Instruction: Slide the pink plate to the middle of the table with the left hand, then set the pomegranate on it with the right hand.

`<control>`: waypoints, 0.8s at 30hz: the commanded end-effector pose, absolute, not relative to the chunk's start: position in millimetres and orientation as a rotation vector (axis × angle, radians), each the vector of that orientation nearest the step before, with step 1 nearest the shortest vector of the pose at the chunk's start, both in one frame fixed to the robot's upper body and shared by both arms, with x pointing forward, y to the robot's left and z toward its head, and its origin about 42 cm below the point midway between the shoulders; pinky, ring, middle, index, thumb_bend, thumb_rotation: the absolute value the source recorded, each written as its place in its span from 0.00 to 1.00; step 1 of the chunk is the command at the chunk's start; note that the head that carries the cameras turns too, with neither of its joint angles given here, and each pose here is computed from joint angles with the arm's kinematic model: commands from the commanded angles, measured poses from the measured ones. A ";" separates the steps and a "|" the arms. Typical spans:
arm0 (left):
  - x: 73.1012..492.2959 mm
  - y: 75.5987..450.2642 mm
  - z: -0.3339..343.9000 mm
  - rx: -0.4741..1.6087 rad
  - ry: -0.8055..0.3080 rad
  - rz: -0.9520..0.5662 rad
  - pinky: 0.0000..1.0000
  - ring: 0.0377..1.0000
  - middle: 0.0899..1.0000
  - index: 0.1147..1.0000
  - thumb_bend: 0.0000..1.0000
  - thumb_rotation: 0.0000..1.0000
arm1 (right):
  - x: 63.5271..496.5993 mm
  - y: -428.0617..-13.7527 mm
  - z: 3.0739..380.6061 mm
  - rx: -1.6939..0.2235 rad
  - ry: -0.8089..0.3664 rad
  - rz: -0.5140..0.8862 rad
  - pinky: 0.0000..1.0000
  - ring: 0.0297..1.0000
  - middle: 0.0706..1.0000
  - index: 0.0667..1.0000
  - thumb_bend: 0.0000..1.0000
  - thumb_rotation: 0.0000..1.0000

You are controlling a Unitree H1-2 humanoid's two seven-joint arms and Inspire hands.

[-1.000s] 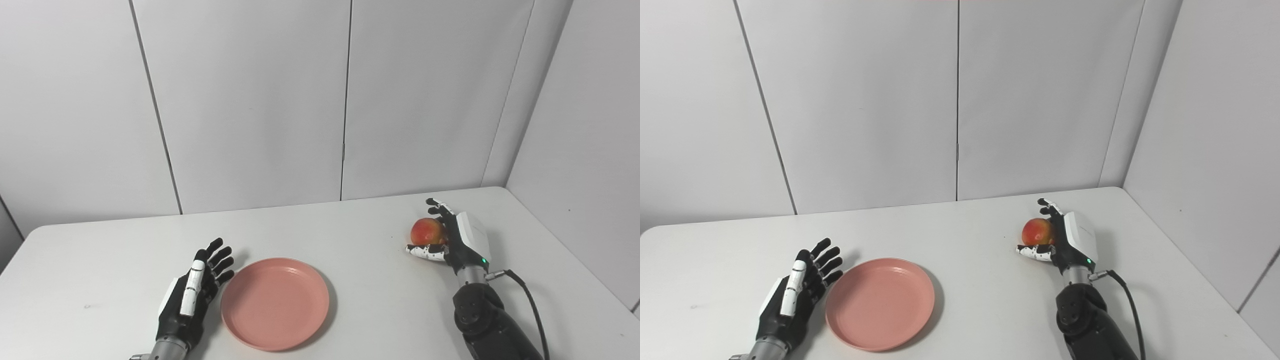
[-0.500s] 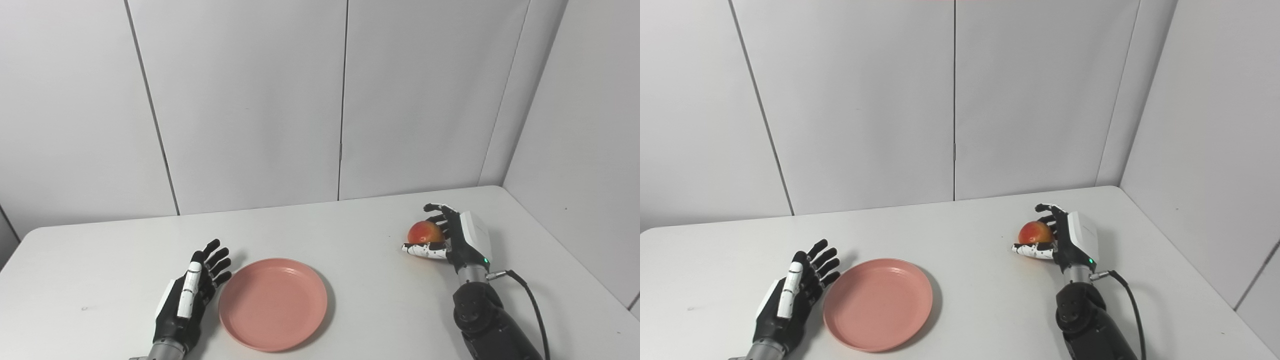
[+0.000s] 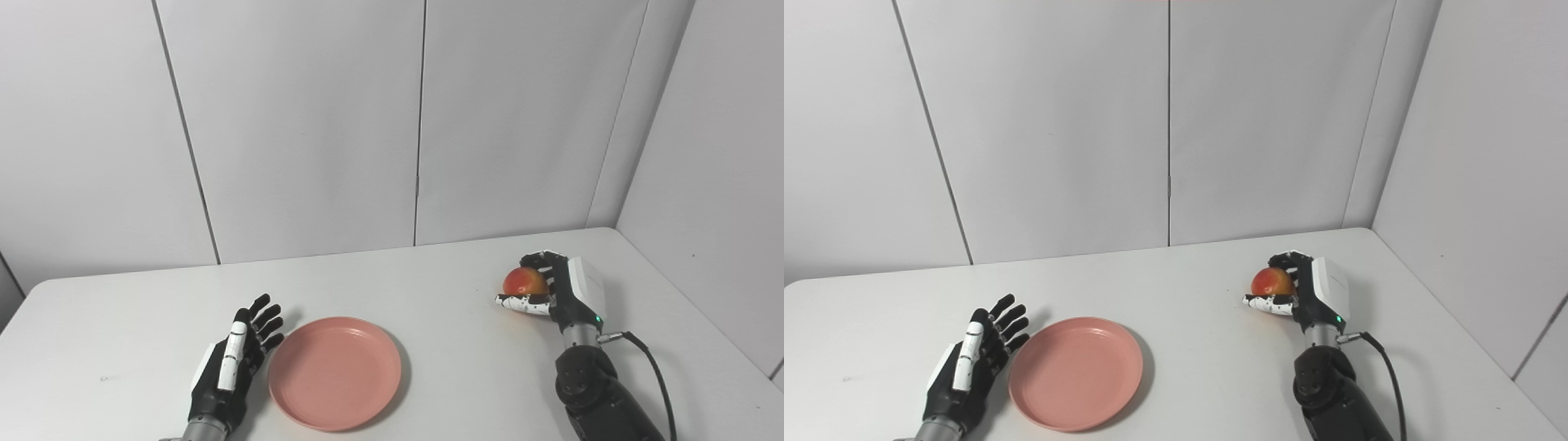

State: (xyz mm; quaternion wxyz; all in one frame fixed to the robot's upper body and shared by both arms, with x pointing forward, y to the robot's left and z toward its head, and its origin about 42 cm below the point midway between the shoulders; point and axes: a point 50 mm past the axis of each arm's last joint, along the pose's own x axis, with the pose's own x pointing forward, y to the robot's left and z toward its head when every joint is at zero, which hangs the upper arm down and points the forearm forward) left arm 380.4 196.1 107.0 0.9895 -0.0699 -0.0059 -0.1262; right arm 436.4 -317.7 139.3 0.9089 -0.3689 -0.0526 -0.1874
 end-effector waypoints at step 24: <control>376.5 159.8 100.5 -0.103 -0.015 -0.317 0.94 0.96 0.96 0.96 0.54 1.00 | 424.8 -277.0 199.5 -0.640 -0.466 -0.258 0.43 0.42 0.46 0.48 0.52 0.00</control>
